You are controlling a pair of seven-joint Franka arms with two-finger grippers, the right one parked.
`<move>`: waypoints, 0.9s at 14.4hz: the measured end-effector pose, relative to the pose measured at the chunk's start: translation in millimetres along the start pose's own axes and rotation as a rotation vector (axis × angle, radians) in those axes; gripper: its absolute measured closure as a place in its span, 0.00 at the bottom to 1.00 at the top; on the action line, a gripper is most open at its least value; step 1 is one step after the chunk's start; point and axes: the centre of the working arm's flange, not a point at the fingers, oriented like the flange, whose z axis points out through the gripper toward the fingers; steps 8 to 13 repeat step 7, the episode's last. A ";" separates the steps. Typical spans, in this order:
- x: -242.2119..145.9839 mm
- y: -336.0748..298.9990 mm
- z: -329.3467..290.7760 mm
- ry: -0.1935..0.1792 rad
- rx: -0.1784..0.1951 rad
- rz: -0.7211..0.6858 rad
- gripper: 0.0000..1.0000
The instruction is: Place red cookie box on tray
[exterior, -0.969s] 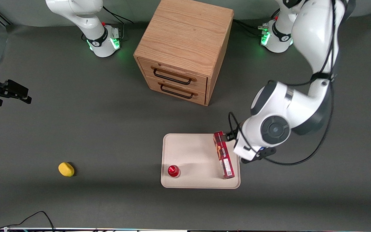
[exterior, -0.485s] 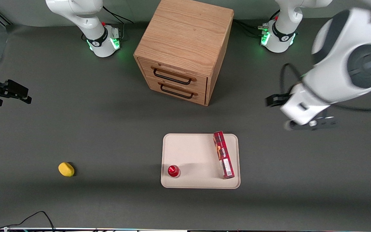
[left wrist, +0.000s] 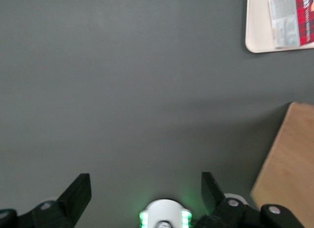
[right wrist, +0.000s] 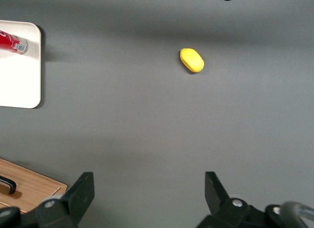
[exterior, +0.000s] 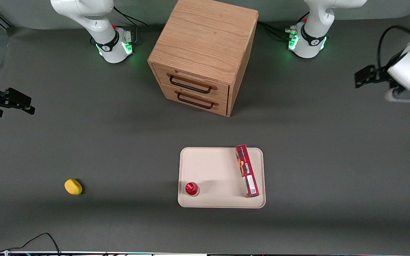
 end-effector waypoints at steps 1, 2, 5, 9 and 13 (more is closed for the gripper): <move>-6.7 -16.6 -1.2 0.020 0.004 0.017 0.00; -10.2 -34.0 -0.5 0.032 -0.001 0.018 0.00; -14.5 -63.2 6.2 0.024 -0.014 -0.003 0.00; -15.1 -66.7 6.6 0.024 -0.016 -0.009 0.00; -15.1 -66.7 6.6 0.024 -0.016 -0.009 0.00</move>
